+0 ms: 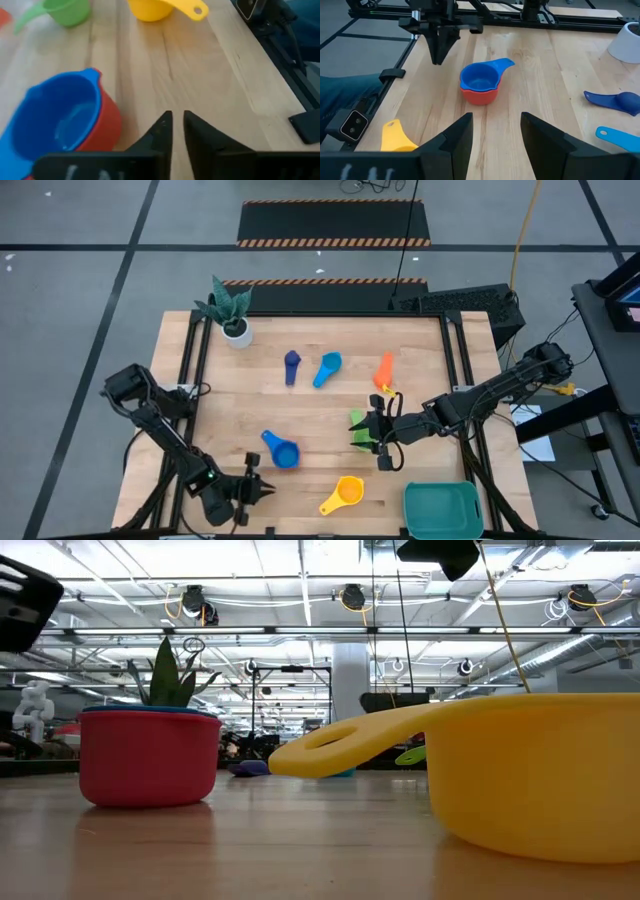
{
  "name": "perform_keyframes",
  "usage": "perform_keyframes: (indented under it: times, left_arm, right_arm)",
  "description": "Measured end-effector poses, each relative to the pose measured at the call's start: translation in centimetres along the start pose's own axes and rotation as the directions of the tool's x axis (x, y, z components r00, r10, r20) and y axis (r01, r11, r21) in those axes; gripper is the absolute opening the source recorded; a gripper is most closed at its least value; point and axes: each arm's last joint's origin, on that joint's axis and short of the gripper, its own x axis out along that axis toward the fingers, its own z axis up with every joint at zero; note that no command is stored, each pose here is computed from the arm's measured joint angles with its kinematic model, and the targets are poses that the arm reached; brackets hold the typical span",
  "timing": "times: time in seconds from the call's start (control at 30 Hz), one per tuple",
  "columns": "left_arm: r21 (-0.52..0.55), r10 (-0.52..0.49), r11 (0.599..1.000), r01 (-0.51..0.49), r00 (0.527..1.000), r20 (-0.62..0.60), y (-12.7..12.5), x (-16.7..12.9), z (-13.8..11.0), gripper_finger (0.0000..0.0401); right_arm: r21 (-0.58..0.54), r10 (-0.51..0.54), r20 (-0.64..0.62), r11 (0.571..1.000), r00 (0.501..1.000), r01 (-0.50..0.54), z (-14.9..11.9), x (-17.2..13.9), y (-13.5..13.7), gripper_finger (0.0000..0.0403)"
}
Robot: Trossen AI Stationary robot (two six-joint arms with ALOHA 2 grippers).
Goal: Nest measuring cups in basket
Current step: Adjust the stacked measuring cups
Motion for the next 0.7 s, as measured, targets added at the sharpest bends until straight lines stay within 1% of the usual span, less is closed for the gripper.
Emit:
perform_keyframes:
  times: [0.1,0.17,0.33,0.4,0.53,0.7]
  left_arm:
    - [0.019,-0.028,0.999,0.028,0.999,-0.020,0.1,1.2,-0.2,0.0007]
    - [0.015,-0.031,0.999,0.032,0.999,-0.044,0.4,2.2,-0.6,0.0006]
    - [0.016,0.031,0.999,-0.030,0.996,-0.084,1.4,3.9,-1.3,0.0010]
    - [0.012,0.058,0.998,-0.057,0.994,-0.087,1.9,4.3,-1.3,0.0006]
    - [-0.003,0.108,0.994,-0.108,0.989,-0.097,3.2,5.0,-1.0,0.0005]
    - [-0.008,0.156,0.987,-0.158,0.980,-0.120,5.1,5.9,-0.7,0.0004]
  right_arm:
    - [-0.007,-0.004,-0.021,1.000,1.000,0.004,-0.2,0.0,-0.1,0.0160]
    - [-0.012,-0.007,-0.058,1.000,0.998,0.006,-0.5,-0.6,-0.1,0.0160]
    - [0.072,-0.008,-0.091,0.997,0.996,0.015,-0.5,-2.9,-0.4,0.0160]
    - [0.091,-0.018,-0.057,0.996,0.998,0.023,-0.2,-3.8,-0.3,0.0160]
    - [0.069,-0.050,-0.017,0.996,0.999,0.051,-0.1,-4.7,0.5,0.0160]
    - [0.049,-0.037,-0.013,0.998,0.999,0.038,-0.3,-5.0,1.1,0.0160]
